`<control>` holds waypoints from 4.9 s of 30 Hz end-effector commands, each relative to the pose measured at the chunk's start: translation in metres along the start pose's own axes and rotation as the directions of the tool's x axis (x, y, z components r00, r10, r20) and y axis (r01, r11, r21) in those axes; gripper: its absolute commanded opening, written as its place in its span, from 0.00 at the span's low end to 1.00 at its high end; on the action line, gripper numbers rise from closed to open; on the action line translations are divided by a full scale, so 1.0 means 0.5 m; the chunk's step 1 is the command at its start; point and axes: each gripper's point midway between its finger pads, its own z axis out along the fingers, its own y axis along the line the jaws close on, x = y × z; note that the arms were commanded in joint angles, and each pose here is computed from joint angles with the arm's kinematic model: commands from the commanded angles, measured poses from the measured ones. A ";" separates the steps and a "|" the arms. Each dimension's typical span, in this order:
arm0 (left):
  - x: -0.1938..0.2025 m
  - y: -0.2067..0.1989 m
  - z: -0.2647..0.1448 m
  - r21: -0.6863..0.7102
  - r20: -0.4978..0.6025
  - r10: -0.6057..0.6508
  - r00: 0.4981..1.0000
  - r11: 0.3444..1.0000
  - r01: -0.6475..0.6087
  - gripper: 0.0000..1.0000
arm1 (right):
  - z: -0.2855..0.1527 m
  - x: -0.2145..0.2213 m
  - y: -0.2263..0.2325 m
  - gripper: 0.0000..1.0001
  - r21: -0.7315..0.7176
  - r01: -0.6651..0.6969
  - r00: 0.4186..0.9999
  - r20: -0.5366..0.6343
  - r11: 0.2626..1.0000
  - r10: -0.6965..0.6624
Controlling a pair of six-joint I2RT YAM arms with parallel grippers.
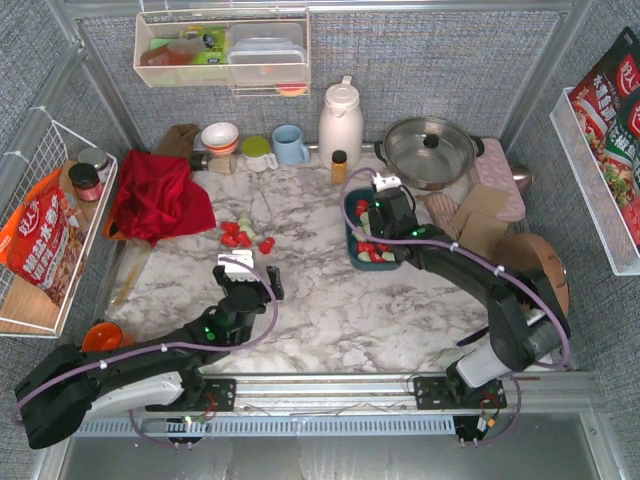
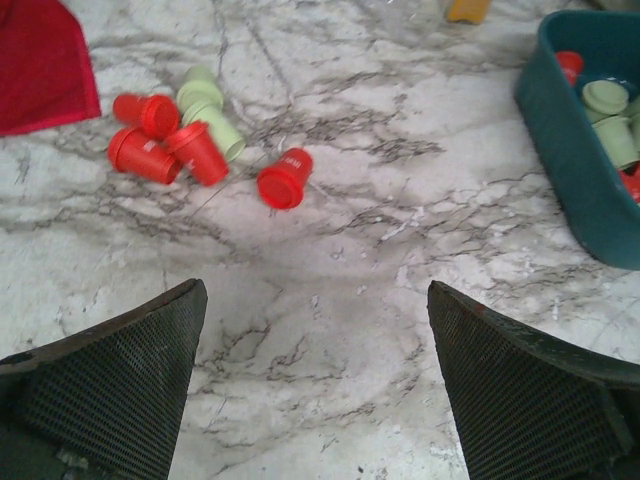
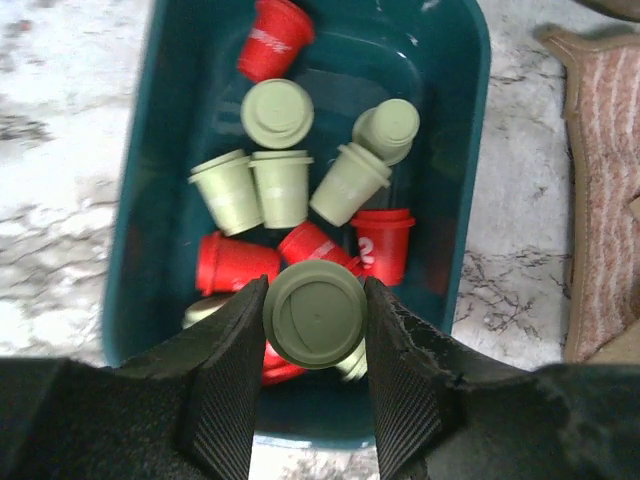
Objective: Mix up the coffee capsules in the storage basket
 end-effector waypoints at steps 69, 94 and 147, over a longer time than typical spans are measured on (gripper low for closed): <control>0.185 0.055 0.287 0.035 -0.677 0.109 0.728 0.993 -0.117 0.53 | 0.000 0.035 0.029 0.52 -0.257 -0.342 0.939 -0.068 0.904 0.336; -0.062 -0.176 0.100 0.558 -0.033 0.057 0.998 0.829 -0.029 0.33 | -0.125 -0.045 0.159 0.53 -0.552 -0.316 0.945 -0.111 0.772 0.307; -0.118 -0.138 0.058 0.288 0.112 -0.005 0.994 0.957 -0.028 0.99 | -0.155 -0.076 0.143 0.15 -0.402 -0.162 0.969 0.109 0.901 0.223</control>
